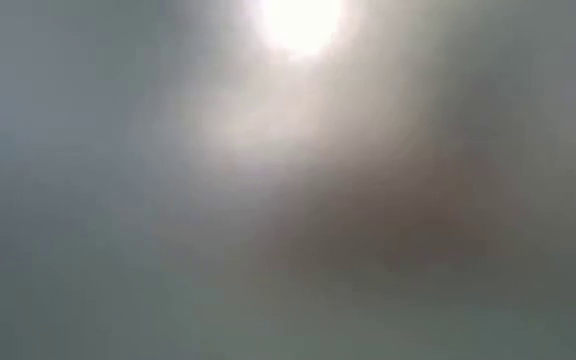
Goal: Sort Maruchan noodles
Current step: Put the top left orange noodle pack into the transparent bin
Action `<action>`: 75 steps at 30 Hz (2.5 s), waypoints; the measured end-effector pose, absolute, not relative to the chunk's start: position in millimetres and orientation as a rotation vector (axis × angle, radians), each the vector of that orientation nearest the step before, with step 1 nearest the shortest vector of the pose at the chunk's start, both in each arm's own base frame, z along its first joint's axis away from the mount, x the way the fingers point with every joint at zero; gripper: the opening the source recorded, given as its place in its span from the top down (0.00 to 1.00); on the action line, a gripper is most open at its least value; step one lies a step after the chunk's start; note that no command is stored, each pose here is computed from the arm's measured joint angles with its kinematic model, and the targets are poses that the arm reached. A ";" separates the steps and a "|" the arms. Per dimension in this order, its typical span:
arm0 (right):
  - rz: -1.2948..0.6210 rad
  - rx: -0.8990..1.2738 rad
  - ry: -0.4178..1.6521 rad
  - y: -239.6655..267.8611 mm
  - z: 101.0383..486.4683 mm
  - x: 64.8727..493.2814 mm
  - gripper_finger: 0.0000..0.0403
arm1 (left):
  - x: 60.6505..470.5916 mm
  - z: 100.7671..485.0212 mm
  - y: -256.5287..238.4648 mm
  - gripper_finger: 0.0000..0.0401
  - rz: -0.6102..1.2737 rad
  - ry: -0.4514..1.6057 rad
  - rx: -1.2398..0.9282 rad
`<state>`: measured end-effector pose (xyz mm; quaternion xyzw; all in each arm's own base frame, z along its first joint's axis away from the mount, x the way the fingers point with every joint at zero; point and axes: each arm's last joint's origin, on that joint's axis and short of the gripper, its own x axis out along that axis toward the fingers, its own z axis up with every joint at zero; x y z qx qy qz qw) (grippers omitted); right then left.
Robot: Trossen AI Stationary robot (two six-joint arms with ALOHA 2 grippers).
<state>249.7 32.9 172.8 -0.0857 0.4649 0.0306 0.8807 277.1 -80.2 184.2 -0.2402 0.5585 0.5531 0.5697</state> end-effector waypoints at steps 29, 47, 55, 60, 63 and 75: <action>0.094 -0.239 0.938 34.0 186.5 257.4 0.65 | 332.6 155.2 -70.9 0.75 0.751 0.903 -0.476; 0.065 -0.373 0.720 11.4 188.4 285.9 0.65 | 341.3 181.1 -131.4 0.75 0.544 0.910 -0.711; 0.019 -0.335 0.766 -2.2 171.0 293.7 0.65 | 337.3 161.8 -122.4 0.75 0.642 1.019 -0.645; 0.006 -0.336 0.739 -5.7 161.6 302.6 0.65 | 339.0 149.0 -107.1 0.75 0.739 1.047 -0.600; 0.005 -0.335 0.744 -6.2 154.8 305.9 0.65 | 342.3 143.2 -97.0 0.75 0.782 1.041 -0.570; 0.030 -0.252 0.770 -4.6 144.3 307.9 0.65 | 354.3 146.2 -49.0 0.75 0.930 0.932 -0.371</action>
